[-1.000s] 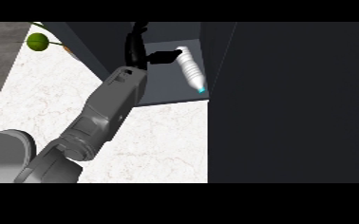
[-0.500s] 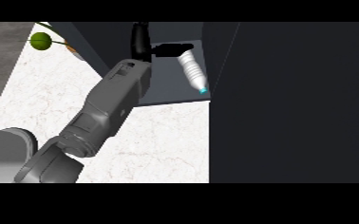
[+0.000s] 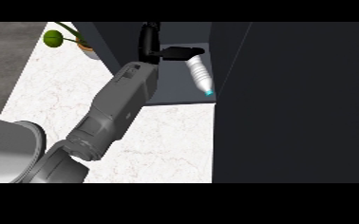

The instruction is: Pick up the bottled water, place it into the cabinet and close the cabinet

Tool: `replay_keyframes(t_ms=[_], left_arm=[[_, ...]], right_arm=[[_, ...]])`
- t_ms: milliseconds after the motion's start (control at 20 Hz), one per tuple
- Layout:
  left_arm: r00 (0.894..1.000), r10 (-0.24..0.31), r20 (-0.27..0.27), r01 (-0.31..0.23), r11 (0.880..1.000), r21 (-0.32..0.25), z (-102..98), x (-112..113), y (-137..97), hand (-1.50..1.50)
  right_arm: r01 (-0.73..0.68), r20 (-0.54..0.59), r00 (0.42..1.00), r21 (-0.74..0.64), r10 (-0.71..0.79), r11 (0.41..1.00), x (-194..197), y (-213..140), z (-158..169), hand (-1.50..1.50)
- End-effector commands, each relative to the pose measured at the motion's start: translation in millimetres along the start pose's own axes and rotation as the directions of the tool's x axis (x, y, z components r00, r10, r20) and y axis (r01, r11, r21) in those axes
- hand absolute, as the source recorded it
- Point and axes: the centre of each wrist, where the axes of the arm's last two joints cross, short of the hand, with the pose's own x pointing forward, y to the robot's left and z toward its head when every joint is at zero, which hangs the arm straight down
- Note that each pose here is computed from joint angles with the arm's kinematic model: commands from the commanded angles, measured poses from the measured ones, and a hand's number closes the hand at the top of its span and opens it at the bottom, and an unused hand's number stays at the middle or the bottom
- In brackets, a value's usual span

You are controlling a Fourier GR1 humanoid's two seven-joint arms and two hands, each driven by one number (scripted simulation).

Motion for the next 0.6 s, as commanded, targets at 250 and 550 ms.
replay_keyframes(t_ms=[250, 550], left_arm=[[0.996, 0.08, -0.028, -0.081, 0.996, -0.042, 29.5, -17.6, -1.6, -1.5], [0.981, 0.19, -0.034, -0.193, 0.973, -0.126, 62.9, -15.9, -15.6, -1.5]], right_arm=[[0.014, 0.016, 1.0, -0.032, -0.013, 0.999, 29.0, 10.1, 1.3, -1.5], [0.01, 0.028, 1.0, -0.021, -0.009, 1.0, 29.4, 14.2, -5.9, -1.5]])
